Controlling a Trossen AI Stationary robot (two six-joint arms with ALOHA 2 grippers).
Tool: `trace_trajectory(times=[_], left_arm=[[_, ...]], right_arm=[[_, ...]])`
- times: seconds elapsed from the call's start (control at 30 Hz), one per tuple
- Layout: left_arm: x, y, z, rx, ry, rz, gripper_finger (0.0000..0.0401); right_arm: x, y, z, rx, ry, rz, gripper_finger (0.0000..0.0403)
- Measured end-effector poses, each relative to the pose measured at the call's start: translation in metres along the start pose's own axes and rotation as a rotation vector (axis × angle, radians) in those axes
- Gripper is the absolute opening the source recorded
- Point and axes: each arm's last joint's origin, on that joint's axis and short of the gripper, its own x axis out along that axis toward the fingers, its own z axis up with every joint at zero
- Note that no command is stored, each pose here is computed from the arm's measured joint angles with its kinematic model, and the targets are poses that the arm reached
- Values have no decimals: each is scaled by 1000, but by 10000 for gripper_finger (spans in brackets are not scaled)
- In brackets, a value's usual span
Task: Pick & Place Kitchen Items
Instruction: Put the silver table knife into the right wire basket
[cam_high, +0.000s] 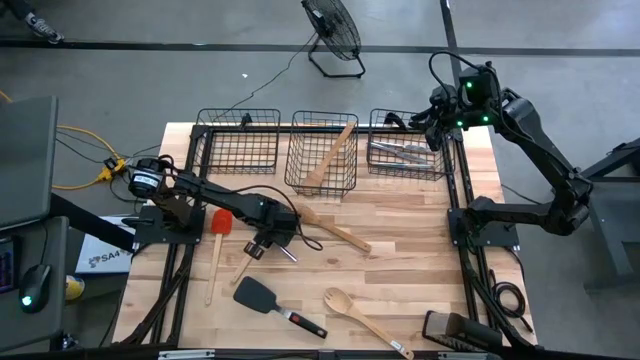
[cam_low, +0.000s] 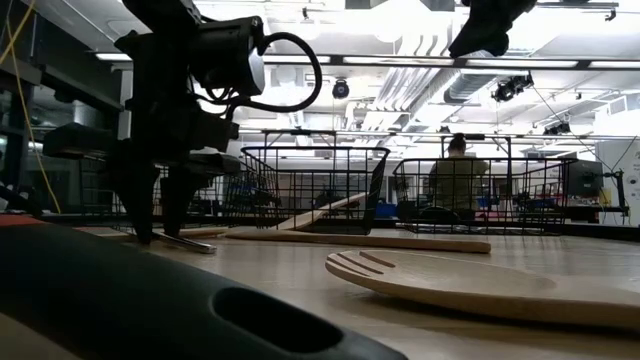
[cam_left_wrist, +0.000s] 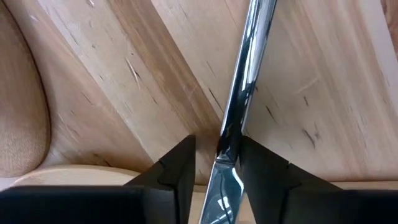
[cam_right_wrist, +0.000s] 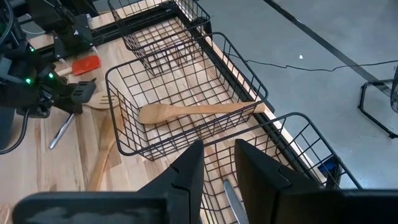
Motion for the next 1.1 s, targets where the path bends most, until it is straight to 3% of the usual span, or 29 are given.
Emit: trace_trajectory(times=[0.43, 1.1], left_arm=[[1, -1, 1, -8, -20, -40, 30], [-11, 1, 13, -215, -71, -108, 30]], right_arm=[[0, 0, 0, 0, 0, 0, 81], [0, 0, 0, 0, 0, 4, 81]])
